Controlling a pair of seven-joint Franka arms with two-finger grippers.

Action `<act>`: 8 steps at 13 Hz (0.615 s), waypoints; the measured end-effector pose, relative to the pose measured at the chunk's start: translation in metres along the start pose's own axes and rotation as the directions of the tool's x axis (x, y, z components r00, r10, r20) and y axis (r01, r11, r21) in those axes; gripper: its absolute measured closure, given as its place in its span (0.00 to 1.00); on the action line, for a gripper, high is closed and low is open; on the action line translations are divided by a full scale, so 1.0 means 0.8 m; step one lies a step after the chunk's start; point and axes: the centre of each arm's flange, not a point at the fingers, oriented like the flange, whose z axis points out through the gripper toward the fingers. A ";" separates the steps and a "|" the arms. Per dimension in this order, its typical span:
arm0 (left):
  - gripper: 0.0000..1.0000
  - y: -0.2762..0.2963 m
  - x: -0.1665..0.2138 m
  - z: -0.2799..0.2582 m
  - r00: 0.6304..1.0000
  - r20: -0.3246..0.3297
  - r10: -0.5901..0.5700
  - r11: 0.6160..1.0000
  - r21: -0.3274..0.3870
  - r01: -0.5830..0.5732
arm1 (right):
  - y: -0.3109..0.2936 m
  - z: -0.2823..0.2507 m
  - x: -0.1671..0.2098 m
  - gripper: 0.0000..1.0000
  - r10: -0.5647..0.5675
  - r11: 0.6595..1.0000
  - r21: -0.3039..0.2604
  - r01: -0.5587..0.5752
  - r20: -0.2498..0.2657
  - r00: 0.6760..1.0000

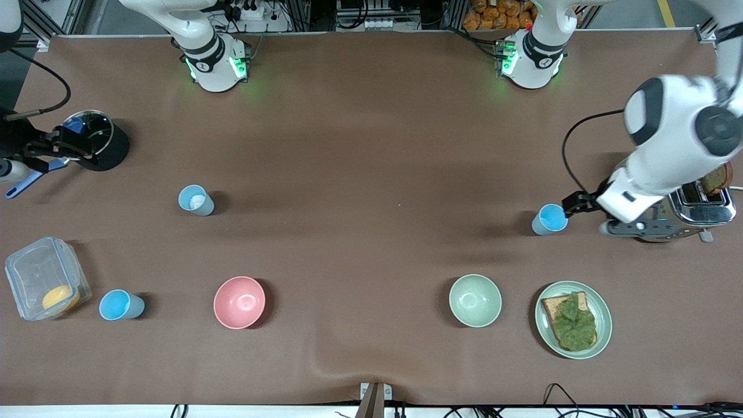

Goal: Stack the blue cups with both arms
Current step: 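Grasp the blue cup with the right gripper while the left gripper grasps another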

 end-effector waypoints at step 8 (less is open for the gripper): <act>0.00 -0.038 -0.027 0.120 0.997 0.064 -0.042 0.999 -0.005 0.043 | -0.012 0.037 0.005 0.00 -0.001 1.000 0.005 0.001 0.036 0.999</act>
